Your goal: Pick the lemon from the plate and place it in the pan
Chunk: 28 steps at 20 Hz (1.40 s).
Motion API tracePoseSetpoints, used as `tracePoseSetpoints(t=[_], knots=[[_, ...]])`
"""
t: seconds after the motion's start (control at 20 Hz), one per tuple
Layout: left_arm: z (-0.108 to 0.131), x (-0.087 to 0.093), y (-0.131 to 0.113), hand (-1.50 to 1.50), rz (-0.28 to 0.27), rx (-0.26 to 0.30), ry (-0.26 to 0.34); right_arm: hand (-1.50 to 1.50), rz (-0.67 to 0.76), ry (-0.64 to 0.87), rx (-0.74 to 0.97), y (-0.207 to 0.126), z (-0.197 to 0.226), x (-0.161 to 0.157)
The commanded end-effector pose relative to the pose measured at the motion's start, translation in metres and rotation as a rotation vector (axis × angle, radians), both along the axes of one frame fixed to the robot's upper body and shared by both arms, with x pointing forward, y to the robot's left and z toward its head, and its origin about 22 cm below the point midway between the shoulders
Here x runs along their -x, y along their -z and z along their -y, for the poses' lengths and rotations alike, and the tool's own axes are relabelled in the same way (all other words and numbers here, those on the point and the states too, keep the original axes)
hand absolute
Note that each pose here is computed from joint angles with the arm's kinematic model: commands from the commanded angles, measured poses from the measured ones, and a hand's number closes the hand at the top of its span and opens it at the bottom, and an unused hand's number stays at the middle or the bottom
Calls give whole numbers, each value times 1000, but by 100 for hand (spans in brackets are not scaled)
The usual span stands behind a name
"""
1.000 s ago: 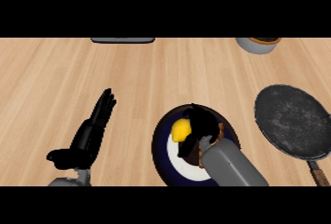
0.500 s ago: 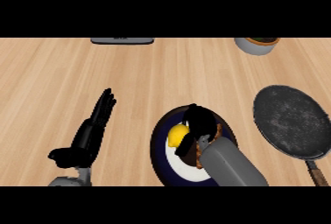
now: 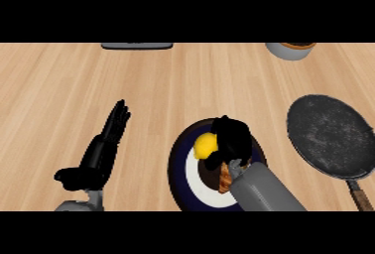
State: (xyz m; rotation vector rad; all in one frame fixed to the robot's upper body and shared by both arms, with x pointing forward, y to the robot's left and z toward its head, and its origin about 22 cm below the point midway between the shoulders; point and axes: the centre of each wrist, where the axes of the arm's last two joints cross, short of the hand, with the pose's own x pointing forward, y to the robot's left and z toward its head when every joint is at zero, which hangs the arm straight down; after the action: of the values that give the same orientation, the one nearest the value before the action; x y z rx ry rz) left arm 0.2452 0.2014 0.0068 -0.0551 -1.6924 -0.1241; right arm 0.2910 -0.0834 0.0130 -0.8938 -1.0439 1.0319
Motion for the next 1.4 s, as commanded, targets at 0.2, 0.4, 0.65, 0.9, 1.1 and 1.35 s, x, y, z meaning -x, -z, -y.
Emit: tracePoseSetpoints(t=[0.2,0.4,0.65,0.9,1.1,1.35], knots=[[-5,2,2,0,3,-9,-9,150,282,164,5,-35,-15,37],[0,-5,-7,0,5,12,-14,150,456,201,-7,-69,-7,48],[3,3,16,0,-16,8,4,150,534,306,-110,-100,16,64],[-4,-7,-8,0,-5,15,22,150,559,444,-220,-95,31,54],[1,-3,-12,0,-1,10,-6,150,632,511,-252,-61,79,38],[-5,-9,-2,0,9,5,-3,150,692,560,-145,-50,147,33]])
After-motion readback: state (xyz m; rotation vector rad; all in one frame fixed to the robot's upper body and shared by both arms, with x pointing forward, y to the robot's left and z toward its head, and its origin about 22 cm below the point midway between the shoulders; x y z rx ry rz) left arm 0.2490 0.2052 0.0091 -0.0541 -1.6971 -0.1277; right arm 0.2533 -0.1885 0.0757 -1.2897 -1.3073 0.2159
